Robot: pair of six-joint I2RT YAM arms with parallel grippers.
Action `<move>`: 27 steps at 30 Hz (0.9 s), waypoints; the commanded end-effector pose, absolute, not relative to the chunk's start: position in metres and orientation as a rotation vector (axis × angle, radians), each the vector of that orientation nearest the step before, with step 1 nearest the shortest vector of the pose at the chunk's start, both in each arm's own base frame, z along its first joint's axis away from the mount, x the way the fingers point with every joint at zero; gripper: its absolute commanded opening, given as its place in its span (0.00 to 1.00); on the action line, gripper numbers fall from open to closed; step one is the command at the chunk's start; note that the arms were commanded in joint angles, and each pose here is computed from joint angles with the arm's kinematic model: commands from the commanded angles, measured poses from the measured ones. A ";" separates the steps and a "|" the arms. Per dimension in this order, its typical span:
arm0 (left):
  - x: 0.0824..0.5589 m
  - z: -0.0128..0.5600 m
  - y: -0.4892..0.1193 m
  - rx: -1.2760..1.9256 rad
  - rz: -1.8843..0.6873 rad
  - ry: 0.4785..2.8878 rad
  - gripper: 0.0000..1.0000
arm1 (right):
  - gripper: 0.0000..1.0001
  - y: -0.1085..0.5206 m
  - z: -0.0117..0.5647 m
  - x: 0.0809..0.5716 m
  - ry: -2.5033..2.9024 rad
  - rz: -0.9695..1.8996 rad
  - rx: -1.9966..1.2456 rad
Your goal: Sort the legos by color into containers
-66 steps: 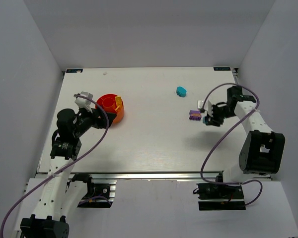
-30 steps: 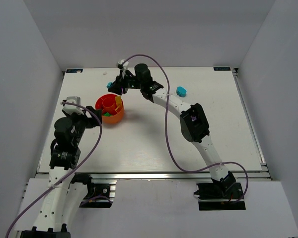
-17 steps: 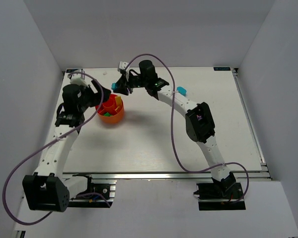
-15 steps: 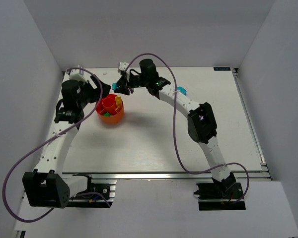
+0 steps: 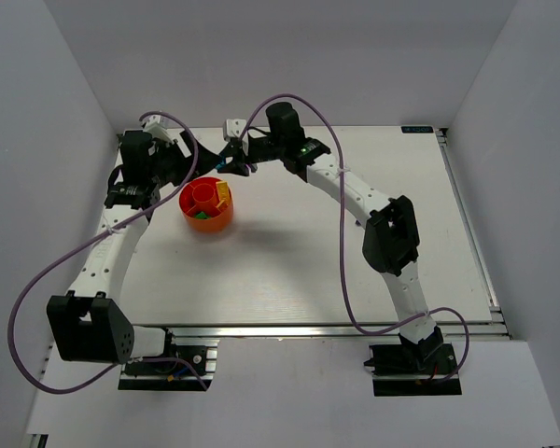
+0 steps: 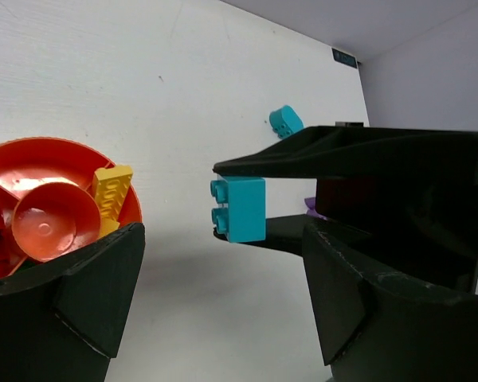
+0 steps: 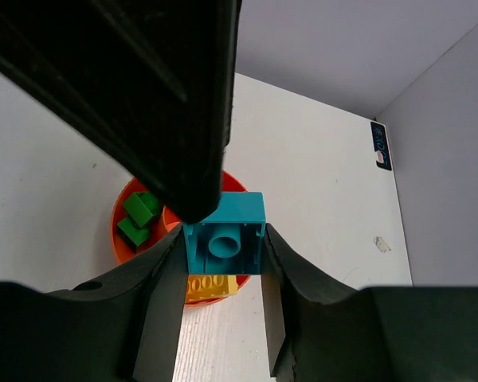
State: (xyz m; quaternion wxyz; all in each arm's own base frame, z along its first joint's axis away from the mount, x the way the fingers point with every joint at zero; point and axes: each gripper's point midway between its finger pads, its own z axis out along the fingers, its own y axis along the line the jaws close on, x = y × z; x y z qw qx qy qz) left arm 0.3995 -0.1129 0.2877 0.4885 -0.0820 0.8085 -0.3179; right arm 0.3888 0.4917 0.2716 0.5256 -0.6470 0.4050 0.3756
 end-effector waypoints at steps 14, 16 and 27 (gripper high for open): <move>0.399 0.277 -0.127 -0.139 -0.843 2.012 0.78 | 0.00 0.492 0.298 0.366 0.907 0.933 -1.565; 0.401 0.275 -0.127 -0.143 -0.838 2.014 0.75 | 0.00 0.492 0.297 0.363 0.908 0.941 -1.573; 0.401 0.276 -0.131 -0.123 -0.866 2.017 0.24 | 0.33 0.494 0.296 0.351 0.919 0.952 -1.587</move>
